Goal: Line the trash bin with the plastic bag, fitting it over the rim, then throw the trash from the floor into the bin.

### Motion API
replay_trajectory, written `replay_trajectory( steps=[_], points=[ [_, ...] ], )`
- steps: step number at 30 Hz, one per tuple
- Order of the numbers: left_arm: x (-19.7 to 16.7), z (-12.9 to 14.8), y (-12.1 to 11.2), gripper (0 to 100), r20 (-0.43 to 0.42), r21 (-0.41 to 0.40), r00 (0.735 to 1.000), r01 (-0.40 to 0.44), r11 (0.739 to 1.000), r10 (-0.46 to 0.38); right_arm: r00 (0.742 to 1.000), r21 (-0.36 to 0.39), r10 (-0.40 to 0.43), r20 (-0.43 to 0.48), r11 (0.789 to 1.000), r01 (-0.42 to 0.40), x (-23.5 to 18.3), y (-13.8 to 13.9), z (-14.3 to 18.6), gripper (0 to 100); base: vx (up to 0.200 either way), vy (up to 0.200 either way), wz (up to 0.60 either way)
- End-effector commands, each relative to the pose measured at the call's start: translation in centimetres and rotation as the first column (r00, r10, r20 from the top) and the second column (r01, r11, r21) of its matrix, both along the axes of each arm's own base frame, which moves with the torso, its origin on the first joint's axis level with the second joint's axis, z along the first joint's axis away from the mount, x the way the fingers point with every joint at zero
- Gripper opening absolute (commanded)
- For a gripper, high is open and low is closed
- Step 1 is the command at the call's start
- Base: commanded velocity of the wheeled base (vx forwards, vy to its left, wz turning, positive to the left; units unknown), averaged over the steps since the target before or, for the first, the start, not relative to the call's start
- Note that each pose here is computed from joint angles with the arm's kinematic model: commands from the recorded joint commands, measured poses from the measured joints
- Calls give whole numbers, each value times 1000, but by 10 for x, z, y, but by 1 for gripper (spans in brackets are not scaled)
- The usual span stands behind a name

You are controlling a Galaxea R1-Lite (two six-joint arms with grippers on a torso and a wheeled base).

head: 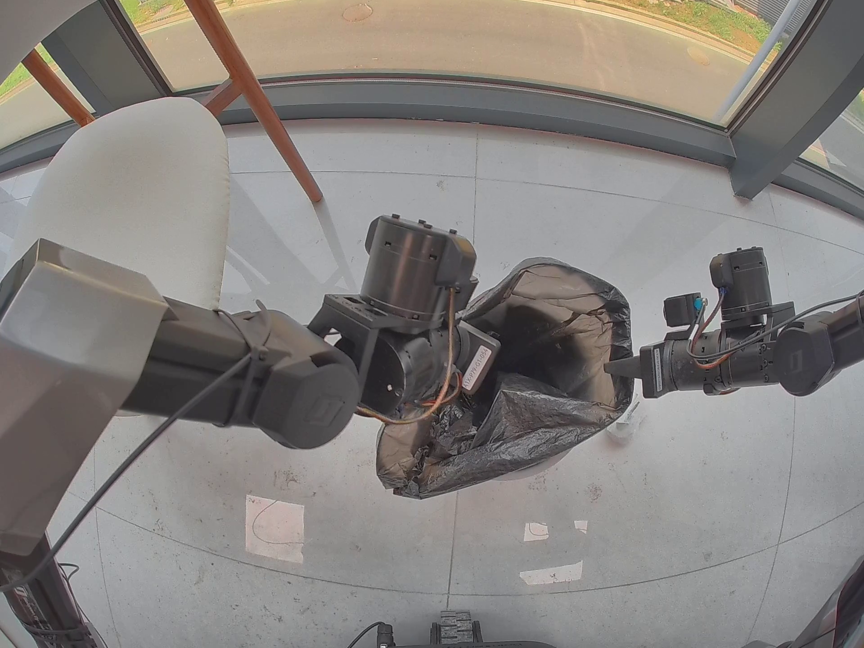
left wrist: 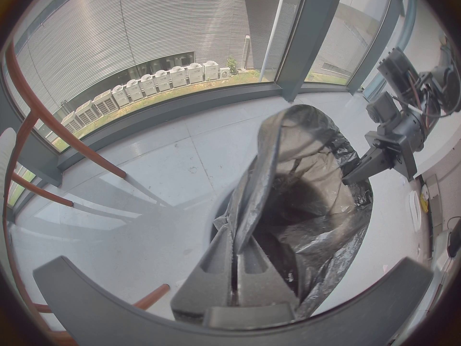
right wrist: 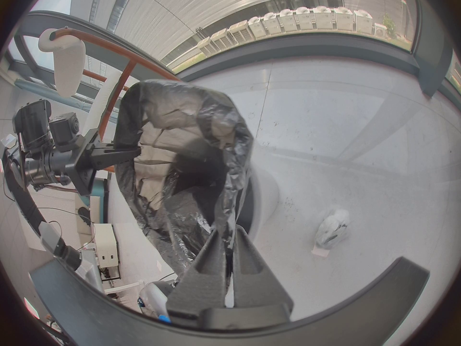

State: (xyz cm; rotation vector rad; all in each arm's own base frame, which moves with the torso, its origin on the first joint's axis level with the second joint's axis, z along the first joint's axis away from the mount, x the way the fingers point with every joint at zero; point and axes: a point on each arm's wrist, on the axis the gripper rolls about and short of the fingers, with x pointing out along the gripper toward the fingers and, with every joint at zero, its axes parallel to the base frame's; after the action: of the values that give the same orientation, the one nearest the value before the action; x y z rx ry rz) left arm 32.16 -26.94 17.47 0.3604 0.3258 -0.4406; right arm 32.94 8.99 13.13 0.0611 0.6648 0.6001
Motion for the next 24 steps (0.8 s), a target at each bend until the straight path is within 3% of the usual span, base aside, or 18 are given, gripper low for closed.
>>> replay_trajectory(
  steps=[1, 8, 14, 15, 24],
  points=[
    [9, 4, 1, 0, 16, -16, 1000, -10, 1000, 10, 1000, -18, -14, -22, 1000, 14, 10, -7, -18, 0, 0, 0, 0],
    [16, 1, -4, 0, 18, -24, 1000, -13, 1000, 14, 999, -27, -27, -43, 999, 26, 15, -13, -29, 0, 0, 0, 0],
    [17, 1, -5, 0, 22, -28, 1000, -12, 1000, 13, 1000, -59, -21, 9, 998, 22, 27, -27, -42, 0, 0, 0, 0],
    [18, 2, -5, 0, 23, -30, 1000, -14, 999, 15, 1000, -53, -16, 21, 998, 17, 29, -28, -42, 100, 0, 0, 0],
    [23, 5, -2, 0, 36, -30, 999, -24, 999, 25, 1000, -49, -6, 28, 999, 7, 2, -31, -29, 100, 0, 0, 0]
  ],
)
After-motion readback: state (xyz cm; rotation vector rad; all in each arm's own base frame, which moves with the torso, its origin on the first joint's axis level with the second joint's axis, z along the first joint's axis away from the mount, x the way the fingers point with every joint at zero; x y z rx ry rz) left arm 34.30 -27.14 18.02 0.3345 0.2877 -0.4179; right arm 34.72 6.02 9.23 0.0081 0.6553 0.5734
